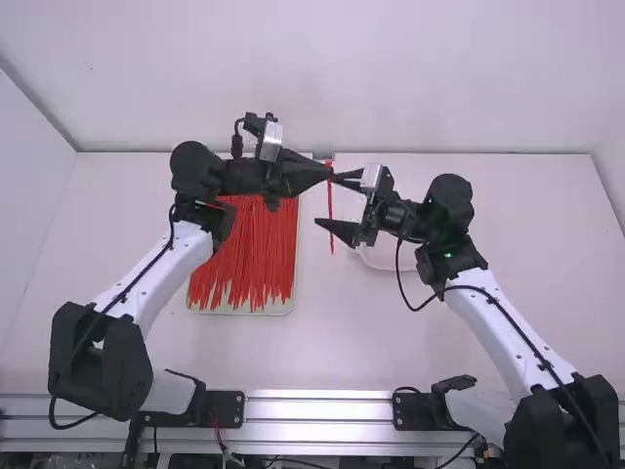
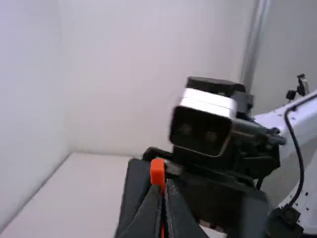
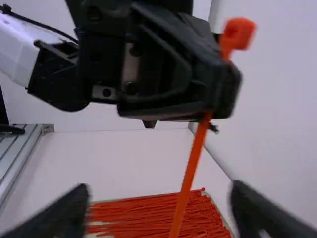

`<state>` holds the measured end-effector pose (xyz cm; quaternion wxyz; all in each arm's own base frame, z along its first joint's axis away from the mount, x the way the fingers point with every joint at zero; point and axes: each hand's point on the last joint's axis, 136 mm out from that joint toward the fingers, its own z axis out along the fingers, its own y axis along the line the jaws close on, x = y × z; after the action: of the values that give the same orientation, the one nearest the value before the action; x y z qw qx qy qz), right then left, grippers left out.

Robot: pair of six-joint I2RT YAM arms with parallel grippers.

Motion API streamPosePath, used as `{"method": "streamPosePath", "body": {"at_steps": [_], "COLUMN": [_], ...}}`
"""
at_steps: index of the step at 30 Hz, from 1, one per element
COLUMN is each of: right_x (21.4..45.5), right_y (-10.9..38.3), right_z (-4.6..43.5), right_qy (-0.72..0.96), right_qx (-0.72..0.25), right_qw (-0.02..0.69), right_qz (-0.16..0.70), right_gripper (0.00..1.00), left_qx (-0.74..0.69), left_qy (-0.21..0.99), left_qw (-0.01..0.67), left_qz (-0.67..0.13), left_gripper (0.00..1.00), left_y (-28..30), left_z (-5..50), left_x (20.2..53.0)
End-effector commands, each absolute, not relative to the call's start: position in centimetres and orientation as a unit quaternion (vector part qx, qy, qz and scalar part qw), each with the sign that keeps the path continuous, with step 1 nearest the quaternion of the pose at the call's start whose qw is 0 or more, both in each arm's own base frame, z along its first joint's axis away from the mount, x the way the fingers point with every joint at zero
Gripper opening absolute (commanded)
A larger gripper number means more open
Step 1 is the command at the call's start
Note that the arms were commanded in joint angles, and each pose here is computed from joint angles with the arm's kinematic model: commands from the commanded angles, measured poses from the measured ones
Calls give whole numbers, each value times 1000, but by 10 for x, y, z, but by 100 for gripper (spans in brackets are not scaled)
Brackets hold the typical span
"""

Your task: Fasten the cable tie

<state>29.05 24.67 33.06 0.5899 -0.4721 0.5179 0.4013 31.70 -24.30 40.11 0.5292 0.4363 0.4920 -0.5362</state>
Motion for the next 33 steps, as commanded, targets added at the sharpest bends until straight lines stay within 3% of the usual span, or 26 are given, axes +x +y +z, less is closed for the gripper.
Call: {"method": "streamPosePath", "body": {"at_steps": [1, 12, 21, 27, 33], "right_x": [294, 303, 303, 300, 285], "right_y": [245, 232, 233, 230, 232], "right_z": [341, 339, 323, 295, 283], "right_qy": [508, 466, 427, 356, 277], "right_qx": [-475, -519, -575, -655, -702], "right_qw": [599, 643, 652, 649, 644], "right_qz": [396, 316, 249, 154, 125], "right_gripper": [99, 98, 99, 99, 99], "left_qx": [436, 392, 302, 251, 216], "left_qy": [486, 570, 625, 639, 656], "left_qw": [556, 526, 485, 447, 382], "left_qz": [-514, -496, -532, -574, -614], "left_gripper": [2, 2, 2, 2, 2], "left_y": [-233, -225, -218, -199, -198], "left_z": [428, 443, 415, 409, 403], "left_x": [325, 366, 418, 435, 430]}}
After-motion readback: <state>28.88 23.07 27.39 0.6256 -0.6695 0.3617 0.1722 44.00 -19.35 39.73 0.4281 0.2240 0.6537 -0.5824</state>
